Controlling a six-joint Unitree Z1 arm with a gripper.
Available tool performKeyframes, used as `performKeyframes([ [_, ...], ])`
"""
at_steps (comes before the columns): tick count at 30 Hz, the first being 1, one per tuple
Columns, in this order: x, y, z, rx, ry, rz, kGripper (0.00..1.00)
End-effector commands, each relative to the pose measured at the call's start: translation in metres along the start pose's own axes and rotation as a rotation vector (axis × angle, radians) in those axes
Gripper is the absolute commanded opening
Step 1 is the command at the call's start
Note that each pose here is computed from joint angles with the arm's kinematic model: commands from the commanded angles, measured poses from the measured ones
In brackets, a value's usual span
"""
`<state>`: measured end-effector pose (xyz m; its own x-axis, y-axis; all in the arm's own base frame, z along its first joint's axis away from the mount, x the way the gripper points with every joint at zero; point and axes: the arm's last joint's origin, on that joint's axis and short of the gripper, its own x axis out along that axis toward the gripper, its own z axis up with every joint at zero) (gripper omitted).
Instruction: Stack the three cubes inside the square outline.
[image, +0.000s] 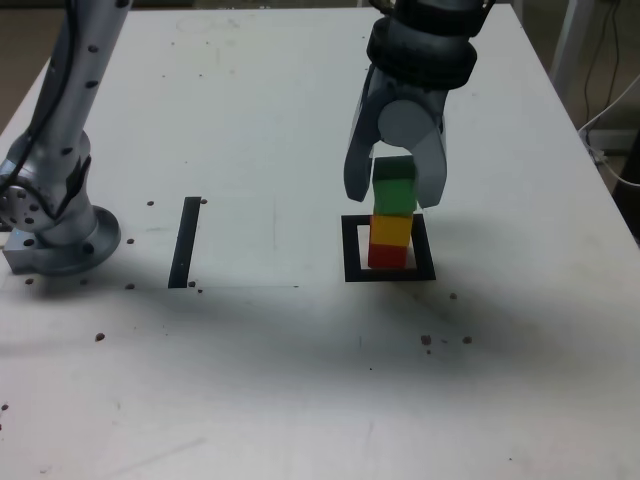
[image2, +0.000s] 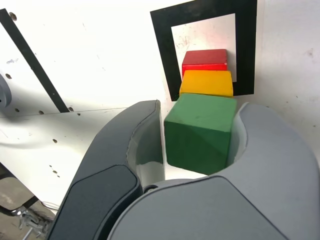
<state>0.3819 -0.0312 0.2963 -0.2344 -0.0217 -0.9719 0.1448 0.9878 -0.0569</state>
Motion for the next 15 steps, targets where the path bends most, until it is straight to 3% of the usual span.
performKeyframes([
  [1,0.0021,-0.0002,-0.0022,0.001,0.035,-0.004,1.0],
  [15,0.0101,-0.0007,-0.0004,0.01,0.066,-0.027,1.0],
])
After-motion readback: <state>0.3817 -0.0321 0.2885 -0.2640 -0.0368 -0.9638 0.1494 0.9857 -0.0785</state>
